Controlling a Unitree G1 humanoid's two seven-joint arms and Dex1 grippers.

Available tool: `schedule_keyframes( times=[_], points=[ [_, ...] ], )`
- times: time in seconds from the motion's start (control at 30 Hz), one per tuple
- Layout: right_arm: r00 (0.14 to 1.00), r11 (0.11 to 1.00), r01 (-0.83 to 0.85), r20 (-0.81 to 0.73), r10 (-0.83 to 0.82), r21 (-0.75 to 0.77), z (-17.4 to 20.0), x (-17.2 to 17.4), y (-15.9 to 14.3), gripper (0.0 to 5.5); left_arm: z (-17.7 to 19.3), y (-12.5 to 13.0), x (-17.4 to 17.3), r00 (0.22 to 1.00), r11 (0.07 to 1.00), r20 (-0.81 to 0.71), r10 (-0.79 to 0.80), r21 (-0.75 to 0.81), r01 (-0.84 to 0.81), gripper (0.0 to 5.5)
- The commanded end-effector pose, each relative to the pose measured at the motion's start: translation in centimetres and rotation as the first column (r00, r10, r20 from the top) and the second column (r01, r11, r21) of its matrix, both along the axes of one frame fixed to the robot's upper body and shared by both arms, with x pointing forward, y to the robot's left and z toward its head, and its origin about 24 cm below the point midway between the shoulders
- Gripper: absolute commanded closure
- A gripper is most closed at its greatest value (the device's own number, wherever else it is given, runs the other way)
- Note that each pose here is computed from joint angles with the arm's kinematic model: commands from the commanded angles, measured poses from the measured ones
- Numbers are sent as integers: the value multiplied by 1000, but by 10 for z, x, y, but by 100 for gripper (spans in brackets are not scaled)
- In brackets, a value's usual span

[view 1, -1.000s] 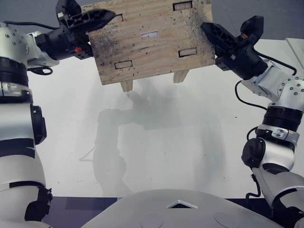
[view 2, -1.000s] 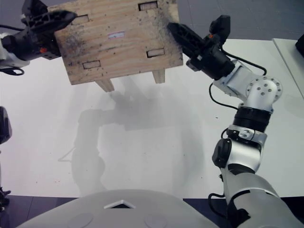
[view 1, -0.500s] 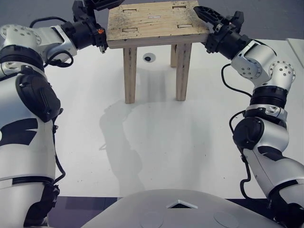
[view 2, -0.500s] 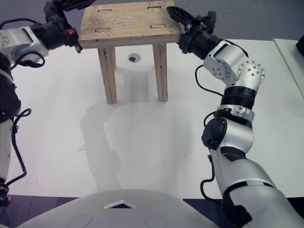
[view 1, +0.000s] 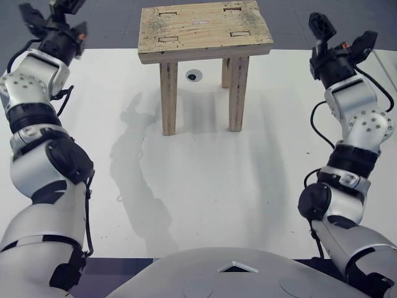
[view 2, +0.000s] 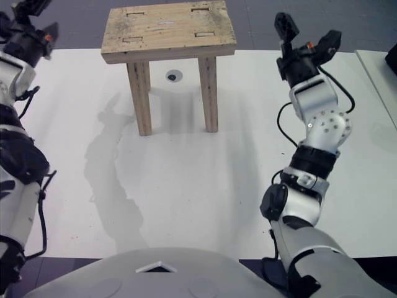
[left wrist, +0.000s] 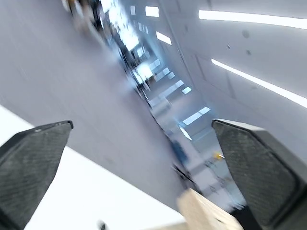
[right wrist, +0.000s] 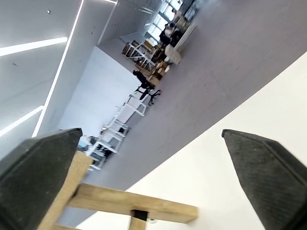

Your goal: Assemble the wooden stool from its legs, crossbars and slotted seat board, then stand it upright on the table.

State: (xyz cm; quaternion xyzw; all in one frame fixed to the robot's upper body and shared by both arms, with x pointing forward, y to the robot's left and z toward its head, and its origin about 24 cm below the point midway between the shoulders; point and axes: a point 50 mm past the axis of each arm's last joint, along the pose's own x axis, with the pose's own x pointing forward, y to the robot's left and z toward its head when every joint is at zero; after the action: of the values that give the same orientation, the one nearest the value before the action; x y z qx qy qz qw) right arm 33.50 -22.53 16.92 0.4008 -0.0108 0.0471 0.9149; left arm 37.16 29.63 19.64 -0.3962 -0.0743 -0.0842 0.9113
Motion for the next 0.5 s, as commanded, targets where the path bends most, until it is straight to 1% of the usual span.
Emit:
schedule_keyframes(
  times=[0.03,0.13,0.17,0.2,0.27,0.37,0.5],
  points=[
    [996,879,84,49,-69,-469,-34,-49,23,11,-37,-44,-51,963,757,234,136,602,-254,10],
    [993,794,112,44,-107,-598,-52,-65,33,11,-61,-67,-76,949,650,259,179,693,-312,10],
    [993,756,118,59,-104,-644,-55,-68,36,11,-70,-73,-83,948,638,248,200,701,-318,10],
    [992,732,120,58,-109,-670,-61,-71,40,11,-77,-80,-91,946,615,250,206,719,-324,10],
    [994,691,110,60,-97,-714,-70,-78,48,11,-89,-91,-104,944,599,240,228,730,-330,10],
    [993,675,112,54,-106,-730,-78,-86,54,11,-94,-99,-115,939,553,258,227,760,-342,10],
    [993,665,109,51,-105,-739,-82,-92,58,11,-98,-102,-122,944,542,252,213,773,-329,10]
  ],
)
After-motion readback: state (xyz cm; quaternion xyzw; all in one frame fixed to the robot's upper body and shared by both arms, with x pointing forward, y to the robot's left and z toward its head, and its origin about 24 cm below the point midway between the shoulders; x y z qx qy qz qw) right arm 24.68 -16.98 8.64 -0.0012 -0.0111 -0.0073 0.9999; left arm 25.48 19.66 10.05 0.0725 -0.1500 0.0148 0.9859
